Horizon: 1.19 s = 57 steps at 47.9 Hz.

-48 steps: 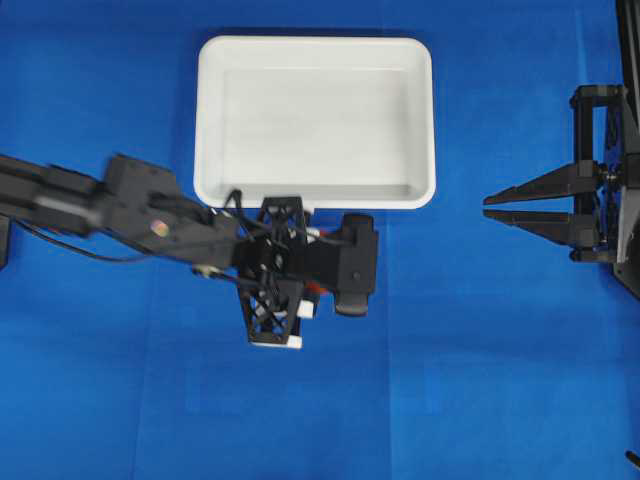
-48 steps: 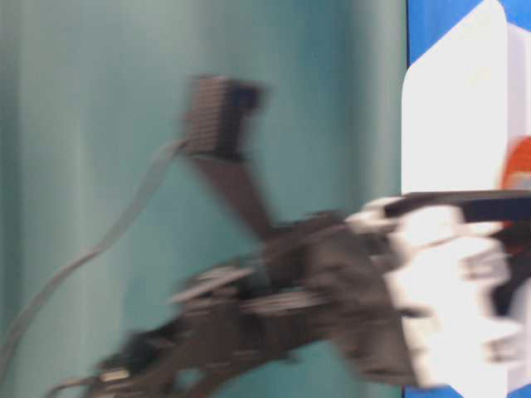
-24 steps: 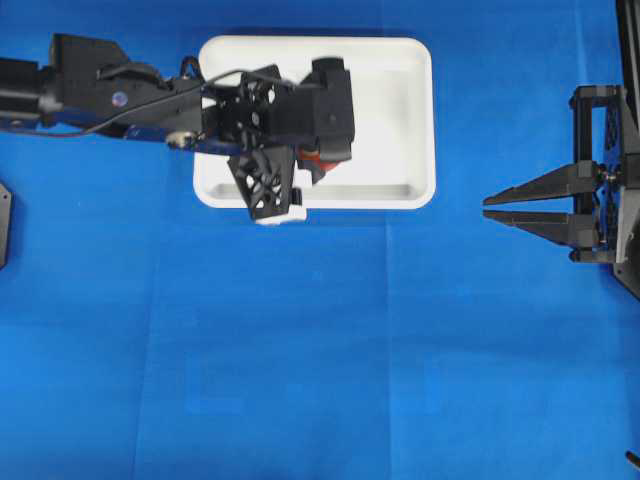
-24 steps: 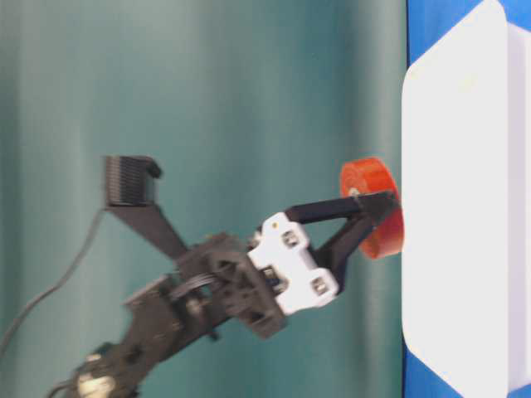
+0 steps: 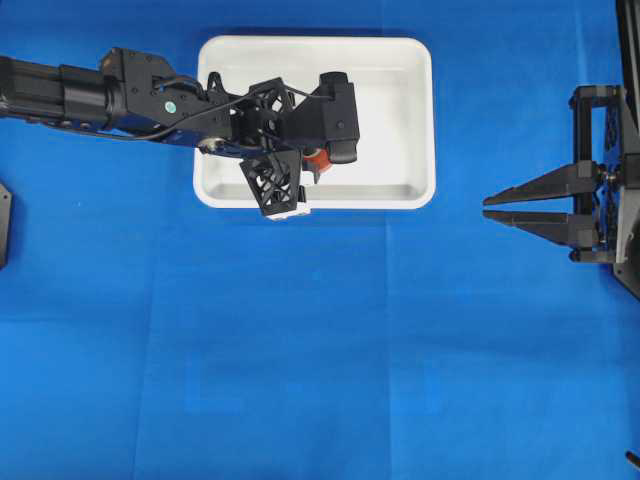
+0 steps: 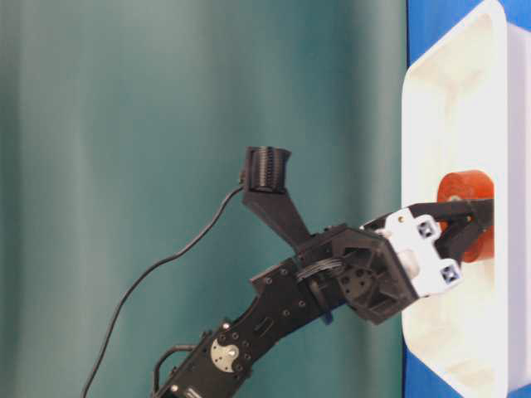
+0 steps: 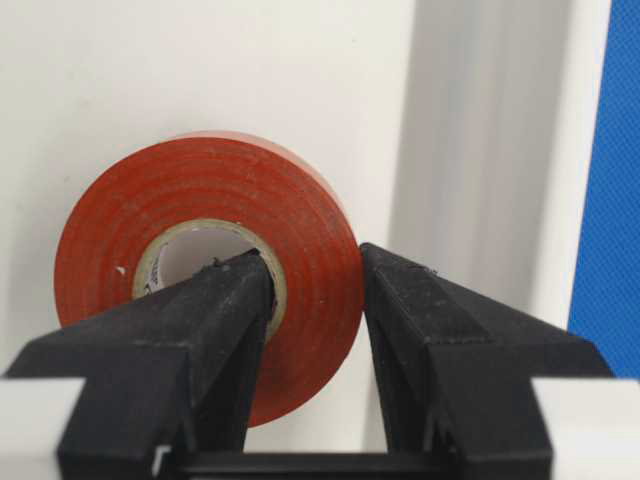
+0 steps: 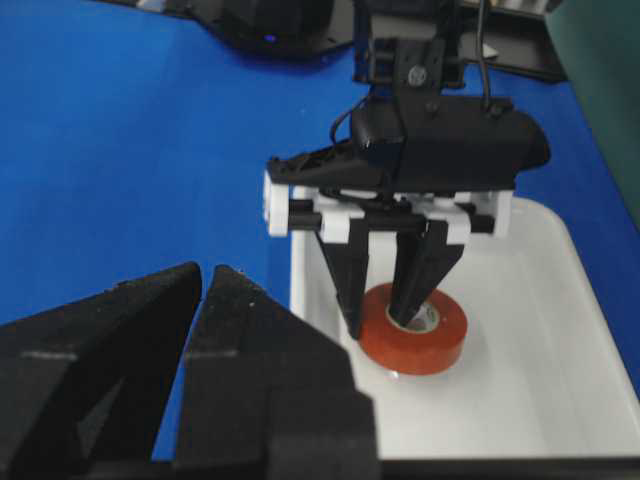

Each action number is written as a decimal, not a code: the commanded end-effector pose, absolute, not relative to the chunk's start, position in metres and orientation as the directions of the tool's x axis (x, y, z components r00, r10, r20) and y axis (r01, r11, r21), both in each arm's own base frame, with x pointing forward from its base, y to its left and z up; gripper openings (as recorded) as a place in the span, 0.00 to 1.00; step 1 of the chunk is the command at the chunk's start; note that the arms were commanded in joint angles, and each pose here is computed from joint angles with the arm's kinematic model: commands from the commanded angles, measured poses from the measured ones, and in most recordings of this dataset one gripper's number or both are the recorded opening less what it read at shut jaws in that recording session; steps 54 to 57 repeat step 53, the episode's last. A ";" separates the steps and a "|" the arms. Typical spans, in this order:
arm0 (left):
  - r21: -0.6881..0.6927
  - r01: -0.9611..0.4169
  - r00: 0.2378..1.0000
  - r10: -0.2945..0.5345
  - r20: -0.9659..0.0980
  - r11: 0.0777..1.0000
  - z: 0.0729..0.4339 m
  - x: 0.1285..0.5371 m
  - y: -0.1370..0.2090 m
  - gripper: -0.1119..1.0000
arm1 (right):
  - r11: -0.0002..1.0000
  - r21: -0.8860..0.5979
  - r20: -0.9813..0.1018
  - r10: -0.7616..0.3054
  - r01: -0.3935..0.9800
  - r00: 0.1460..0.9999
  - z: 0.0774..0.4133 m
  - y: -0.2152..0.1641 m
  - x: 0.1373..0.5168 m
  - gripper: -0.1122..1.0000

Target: Place one roll of tape in the white case with the left arm.

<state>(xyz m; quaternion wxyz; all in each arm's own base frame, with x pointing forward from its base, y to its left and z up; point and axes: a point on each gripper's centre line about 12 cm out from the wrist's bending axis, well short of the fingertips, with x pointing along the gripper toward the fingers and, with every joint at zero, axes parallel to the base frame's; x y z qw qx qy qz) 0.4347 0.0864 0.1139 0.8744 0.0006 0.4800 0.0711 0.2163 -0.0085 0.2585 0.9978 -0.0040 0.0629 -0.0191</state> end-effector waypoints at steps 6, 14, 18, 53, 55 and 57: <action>0.070 -0.127 0.576 0.131 -0.807 0.989 0.130 0.441 0.087 0.63 | 0.999 -0.007 -0.118 -0.040 0.040 0.992 0.262 -0.009 0.218 0.00; 0.072 -0.132 0.582 0.136 -0.802 0.989 0.155 0.434 0.086 0.84 | 0.999 -0.006 -0.124 -0.040 0.040 0.991 0.262 -0.009 0.219 0.00; 0.068 -0.139 0.594 0.139 -0.792 0.988 0.176 0.427 0.084 0.80 | 0.999 -0.006 -0.128 -0.040 0.040 0.991 0.261 -0.009 0.218 0.00; 0.059 -0.058 0.896 0.078 -0.437 0.997 0.278 0.342 0.028 0.79 | 0.999 -0.007 -0.118 -0.041 0.040 0.992 0.264 -0.009 0.218 0.00; 0.059 -0.058 0.896 0.078 -0.437 0.997 0.278 0.342 0.028 0.79 | 0.999 -0.007 -0.118 -0.041 0.040 0.992 0.264 -0.009 0.218 0.00; 0.059 -0.058 0.896 0.078 -0.437 0.997 0.278 0.342 0.028 0.79 | 0.999 -0.007 -0.118 -0.041 0.040 0.992 0.264 -0.009 0.218 0.00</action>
